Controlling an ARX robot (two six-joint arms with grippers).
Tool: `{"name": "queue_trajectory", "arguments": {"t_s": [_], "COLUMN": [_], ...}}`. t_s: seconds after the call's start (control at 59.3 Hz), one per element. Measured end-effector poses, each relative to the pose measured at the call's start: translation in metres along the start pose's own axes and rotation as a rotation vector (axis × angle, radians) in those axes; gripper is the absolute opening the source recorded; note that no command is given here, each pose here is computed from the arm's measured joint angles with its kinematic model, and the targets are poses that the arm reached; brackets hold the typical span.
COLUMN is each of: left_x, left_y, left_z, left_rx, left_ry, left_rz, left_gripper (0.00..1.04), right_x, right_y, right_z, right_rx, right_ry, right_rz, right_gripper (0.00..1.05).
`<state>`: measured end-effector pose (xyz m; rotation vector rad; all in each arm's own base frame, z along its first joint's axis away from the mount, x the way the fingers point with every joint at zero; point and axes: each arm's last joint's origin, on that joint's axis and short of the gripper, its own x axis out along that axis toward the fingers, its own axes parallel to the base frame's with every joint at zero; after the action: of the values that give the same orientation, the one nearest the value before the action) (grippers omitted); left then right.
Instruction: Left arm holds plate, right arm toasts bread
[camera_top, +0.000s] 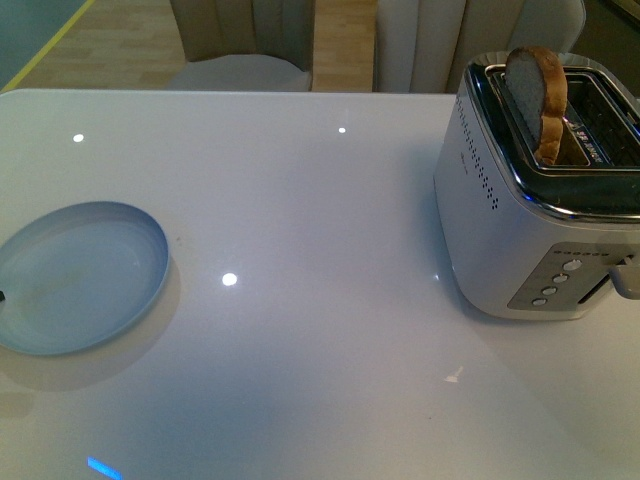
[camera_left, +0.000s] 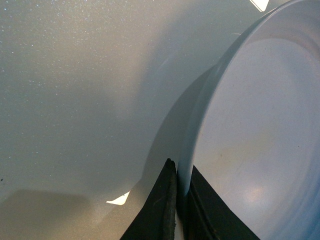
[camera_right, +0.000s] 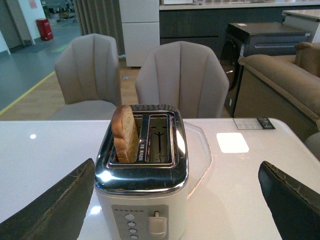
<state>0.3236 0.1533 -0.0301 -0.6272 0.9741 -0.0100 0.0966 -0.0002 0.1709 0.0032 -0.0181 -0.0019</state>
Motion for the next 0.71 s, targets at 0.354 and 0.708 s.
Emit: {"name": "queue_trajectory", "arguments": {"t_s": [0.354,0.708], "left_x": [-0.001,-0.048], "left_y": [-0.002,-0.043], "left_z": [0.002,0.018], "left_rx": [0.014,0.098], "left_ry": [-0.015,-0.110], "left_rz": [-0.015,-0.086], "left_gripper": [0.37,0.97], "right_x": [0.000,0.000], "right_y": [0.000,0.000], "right_z": [0.000,0.000], "right_rx": [0.000,0.000], "right_ry": [0.000,0.000], "right_rz": [0.000,0.000], "right_gripper": [0.96,0.96]}}
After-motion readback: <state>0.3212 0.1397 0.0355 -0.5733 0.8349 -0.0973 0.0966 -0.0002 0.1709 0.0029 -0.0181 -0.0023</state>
